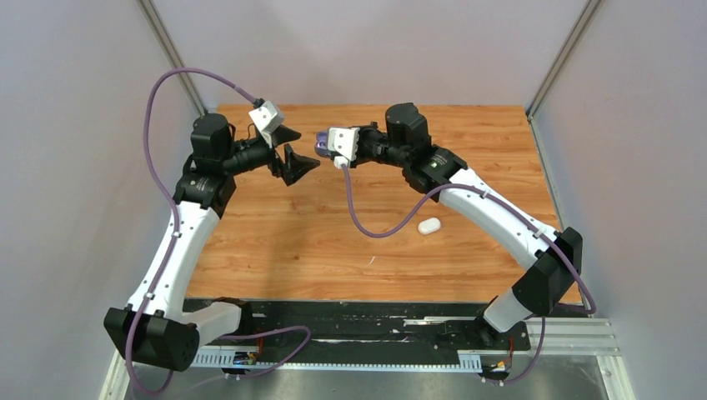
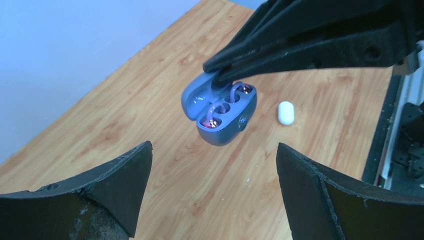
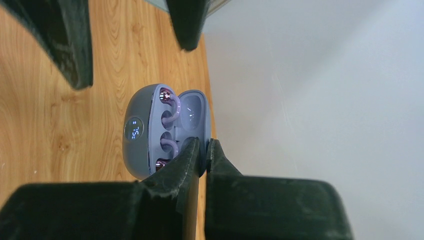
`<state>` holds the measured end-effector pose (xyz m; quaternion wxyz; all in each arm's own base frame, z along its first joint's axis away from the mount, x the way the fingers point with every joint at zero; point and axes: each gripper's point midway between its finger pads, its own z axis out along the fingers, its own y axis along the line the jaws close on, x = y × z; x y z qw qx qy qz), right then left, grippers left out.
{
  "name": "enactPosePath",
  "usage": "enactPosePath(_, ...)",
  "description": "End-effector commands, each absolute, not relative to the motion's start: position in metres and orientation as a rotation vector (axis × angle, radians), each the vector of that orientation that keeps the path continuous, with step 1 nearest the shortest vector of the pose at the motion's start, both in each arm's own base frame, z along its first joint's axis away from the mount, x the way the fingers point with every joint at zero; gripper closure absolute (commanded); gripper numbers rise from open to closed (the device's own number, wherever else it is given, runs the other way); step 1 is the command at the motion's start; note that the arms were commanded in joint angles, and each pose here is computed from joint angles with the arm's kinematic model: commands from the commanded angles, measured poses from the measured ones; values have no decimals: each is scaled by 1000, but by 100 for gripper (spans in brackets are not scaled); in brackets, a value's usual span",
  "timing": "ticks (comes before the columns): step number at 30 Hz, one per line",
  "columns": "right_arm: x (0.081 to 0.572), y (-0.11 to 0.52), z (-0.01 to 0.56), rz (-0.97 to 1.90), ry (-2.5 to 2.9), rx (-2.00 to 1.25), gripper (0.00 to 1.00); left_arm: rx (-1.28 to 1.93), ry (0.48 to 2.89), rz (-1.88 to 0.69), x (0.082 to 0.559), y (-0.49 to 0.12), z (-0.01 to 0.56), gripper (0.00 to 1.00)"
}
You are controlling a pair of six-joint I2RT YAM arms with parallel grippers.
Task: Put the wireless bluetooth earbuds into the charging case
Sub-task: Close the charging case.
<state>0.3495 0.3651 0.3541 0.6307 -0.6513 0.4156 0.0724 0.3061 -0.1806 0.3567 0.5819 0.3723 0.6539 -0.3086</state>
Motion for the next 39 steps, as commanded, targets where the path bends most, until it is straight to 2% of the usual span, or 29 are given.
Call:
enactPosePath(1,348,366,390,226,957,-1392,100,830,1446,-851,307,-194,373,4)
enactPosePath(6,344,367,394,247,954,-1383,100,823,1417,-969,305,-205,377,12)
enactPosePath(10,344,367,395,260,958,-1377,100,826,1413,-1073,304,-212,376,25)
enactPosePath(13,344,368,399,267,962,-1362,100,824,1427,-1126,304,-216,373,27)
enactPosePath(15,345,368,402,267,961,-1351,100,821,1435,-1137,305,-217,370,26)
enactPosePath(18,345,368,404,262,955,-1348,100,786,1457,-1117,311,-215,367,15)
enactPosePath(23,346,363,400,230,952,-1358,100,873,1403,-1113,295,-211,389,11)
enactPosePath(26,340,362,409,246,931,-1349,100,935,1446,-1073,282,-204,379,9)
enactPosePath(33,313,365,418,306,784,-1365,100,902,1439,-1242,283,-212,365,13)
enactPosePath(39,304,361,421,309,739,-1350,100,888,1407,-1214,295,-213,370,13)
